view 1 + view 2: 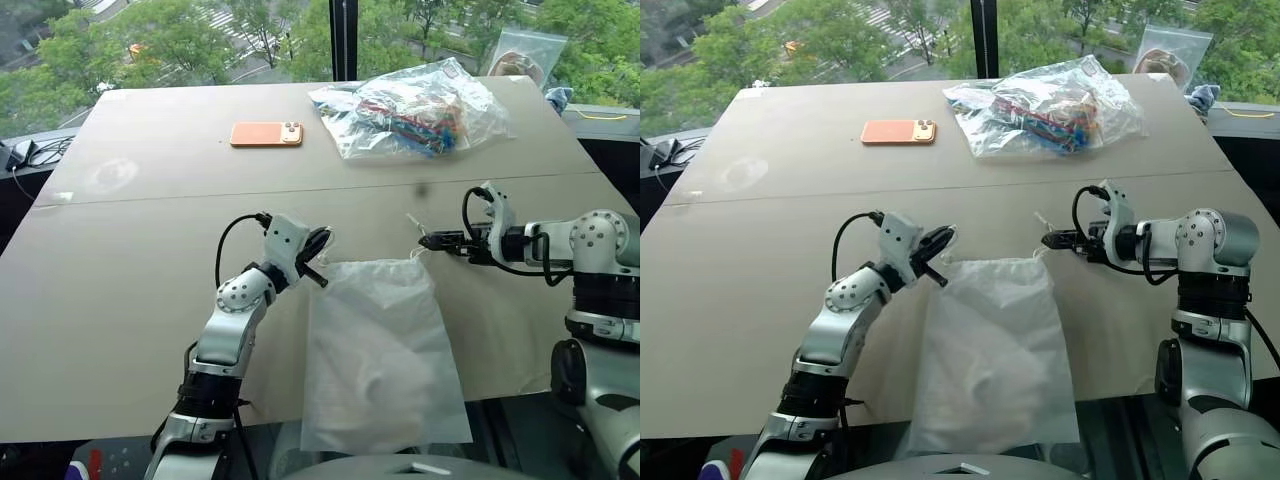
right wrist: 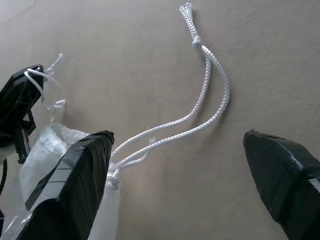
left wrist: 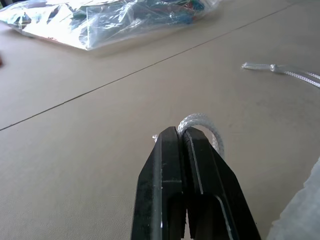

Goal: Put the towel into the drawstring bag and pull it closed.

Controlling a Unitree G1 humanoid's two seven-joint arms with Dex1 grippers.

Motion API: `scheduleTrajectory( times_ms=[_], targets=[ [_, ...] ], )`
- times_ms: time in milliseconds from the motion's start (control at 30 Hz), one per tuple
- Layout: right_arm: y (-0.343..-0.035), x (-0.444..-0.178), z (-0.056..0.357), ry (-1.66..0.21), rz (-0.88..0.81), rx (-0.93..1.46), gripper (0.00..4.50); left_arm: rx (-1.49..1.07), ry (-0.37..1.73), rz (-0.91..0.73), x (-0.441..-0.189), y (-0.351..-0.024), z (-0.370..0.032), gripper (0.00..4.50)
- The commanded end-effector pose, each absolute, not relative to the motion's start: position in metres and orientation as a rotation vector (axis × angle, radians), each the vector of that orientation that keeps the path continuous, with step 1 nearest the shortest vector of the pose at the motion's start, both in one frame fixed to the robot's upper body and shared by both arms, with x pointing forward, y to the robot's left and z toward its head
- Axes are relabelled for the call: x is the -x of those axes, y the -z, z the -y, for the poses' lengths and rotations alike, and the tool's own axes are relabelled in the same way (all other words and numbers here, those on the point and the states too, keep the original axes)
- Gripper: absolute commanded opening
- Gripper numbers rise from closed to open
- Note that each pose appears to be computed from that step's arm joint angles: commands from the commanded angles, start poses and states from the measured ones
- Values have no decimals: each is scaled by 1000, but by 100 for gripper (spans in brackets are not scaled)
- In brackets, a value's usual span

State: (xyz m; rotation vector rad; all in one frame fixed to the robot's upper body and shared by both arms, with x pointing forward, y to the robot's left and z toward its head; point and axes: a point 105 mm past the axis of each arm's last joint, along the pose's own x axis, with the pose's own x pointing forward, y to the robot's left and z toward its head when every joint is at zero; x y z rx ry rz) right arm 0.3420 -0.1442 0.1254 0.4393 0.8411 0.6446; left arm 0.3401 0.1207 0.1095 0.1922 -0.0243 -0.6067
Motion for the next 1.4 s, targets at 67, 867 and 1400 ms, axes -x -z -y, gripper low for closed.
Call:
scheduleTrajectory(
  times_ms=[67,867,1400],
  targets=[
    [-128,-334,122,-769,-854,-511,444,-209,605,66,-339,-120,-125,0],
    [-109,-342,111,-783,-864,-604,444,-231,610,72,-336,-135,-123,0],
    [-109,-351,71,-920,-789,-642,444,-214,572,50,-333,-118,-137,0]
  ],
)
